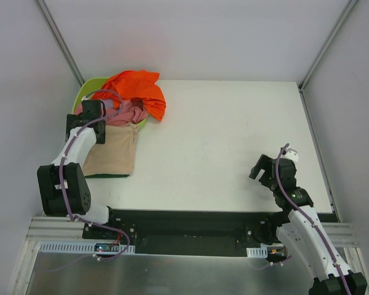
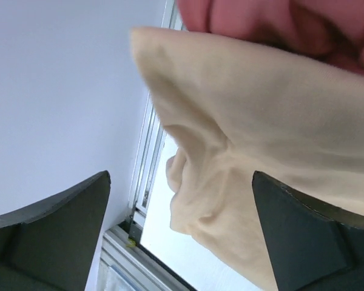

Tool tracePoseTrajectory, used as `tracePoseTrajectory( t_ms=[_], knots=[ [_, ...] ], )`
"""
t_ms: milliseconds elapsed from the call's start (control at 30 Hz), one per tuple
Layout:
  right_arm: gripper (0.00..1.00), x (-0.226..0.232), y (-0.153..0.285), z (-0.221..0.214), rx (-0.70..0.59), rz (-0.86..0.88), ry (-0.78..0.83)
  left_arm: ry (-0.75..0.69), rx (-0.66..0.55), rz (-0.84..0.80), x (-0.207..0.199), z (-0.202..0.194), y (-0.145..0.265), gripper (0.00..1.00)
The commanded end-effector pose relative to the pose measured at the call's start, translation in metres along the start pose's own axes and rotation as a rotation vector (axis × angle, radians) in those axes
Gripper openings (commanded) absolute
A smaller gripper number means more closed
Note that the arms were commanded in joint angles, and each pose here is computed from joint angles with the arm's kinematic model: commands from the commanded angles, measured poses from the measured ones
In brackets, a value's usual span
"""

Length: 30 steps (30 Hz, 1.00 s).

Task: Fold and stack the t-shirts
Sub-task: Put the neatly folded tshirt into the corner of the board with the left arm, then smooth out wrinkles on the folded tshirt

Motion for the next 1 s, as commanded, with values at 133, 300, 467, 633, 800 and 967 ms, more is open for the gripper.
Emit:
tracePoseTrajectory(
  t_ms=[133, 300, 467, 633, 800, 967],
  knots=[
    [0.96, -0.001, -0.001, 0.008, -0.033, -0.011, -0.002, 0.571, -0.241, -0.415, -0.011, 0.041, 0.109, 0.99],
    [0.96, 0.0, -0.001, 0.007, -0.034, -0.005, -0.003, 0.68, -0.288, -0.551, -0.046, 0.015, 0.098, 0.99],
    [0.96, 0.0, 0.0, 0.007, -0.033, -0.004, -0.004, 0.679, -0.204, -0.604, -0.077, -0.016, 0.075, 0.99],
    [0.96, 0.002, 0.0, 0.006, -0.028, 0.012, -0.005, 0.711, -0.076, -0.607, -0.1, -0.05, 0.057, 0.99],
    [0.96, 0.006, 0.001, 0.005, -0.014, 0.039, -0.002, 0.726, 0.057, -0.673, -0.122, -0.083, 0.054, 0.99],
    [0.96, 0.006, 0.001, 0.004, -0.013, 0.042, -0.012, 0.779, 0.094, -0.645, -0.124, -0.103, 0.055, 0.99]
  ],
)
Point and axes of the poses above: each gripper's point midway between its finger pads, its own y axis back along the fingers, its own x axis along the line the jaws close on, z = x × y, the point moved 4 cm from there along y, back along the fingers, and after that the axes turned 2 degrees about y, right-handed, at the moved point
